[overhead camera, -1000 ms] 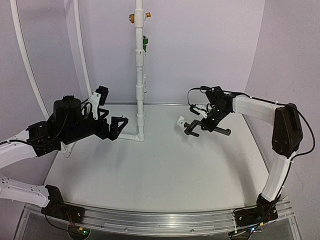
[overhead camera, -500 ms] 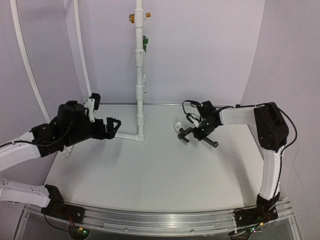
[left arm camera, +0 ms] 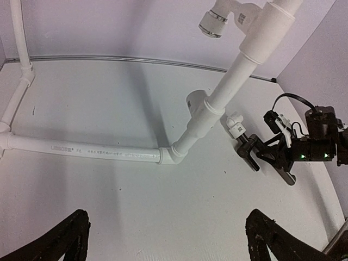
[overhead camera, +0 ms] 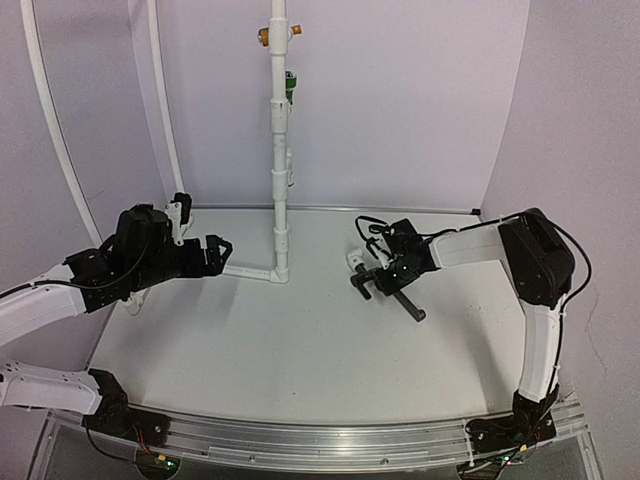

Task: Install the water faucets

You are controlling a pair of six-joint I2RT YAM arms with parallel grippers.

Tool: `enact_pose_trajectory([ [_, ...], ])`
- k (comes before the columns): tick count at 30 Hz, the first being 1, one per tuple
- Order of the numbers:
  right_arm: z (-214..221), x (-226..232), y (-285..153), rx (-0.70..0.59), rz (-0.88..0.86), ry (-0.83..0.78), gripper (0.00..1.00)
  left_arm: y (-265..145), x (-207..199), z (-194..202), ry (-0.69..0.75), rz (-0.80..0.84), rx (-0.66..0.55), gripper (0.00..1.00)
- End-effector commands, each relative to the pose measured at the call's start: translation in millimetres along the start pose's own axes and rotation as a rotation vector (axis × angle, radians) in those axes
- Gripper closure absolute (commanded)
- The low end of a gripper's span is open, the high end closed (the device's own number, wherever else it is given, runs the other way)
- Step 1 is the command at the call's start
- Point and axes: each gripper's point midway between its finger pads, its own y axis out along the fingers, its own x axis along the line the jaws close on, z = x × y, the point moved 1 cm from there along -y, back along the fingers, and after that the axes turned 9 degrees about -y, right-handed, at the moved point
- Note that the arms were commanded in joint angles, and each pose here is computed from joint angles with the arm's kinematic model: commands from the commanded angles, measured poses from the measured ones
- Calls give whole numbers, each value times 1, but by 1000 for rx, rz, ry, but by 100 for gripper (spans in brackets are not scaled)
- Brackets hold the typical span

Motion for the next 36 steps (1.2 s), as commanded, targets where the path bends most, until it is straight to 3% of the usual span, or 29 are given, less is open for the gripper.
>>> enact_pose_trajectory([
  [1, -1, 11, -17, -18, -15, 32, 55, 3, 8, -5, -65, 0, 28, 0],
  [7, -21, 26, -61, -123, -129, 31, 33, 16, 29, -4, -135, 11, 149, 0],
  [13, -42, 31, -127, -267, -208, -12, 2, 38, 56, -10, -226, 36, 241, 0],
  [19, -50, -11, -178, -380, -116, 19, 2, 60, 76, 7, -228, -57, 336, 0],
  [26, -28, -58, -227, -468, -11, 89, 2, 54, 99, 23, -282, -146, 282, 0],
  [36, 11, -69, -219, -426, 9, 125, 2, 66, 116, 48, -279, -249, 331, 0],
])
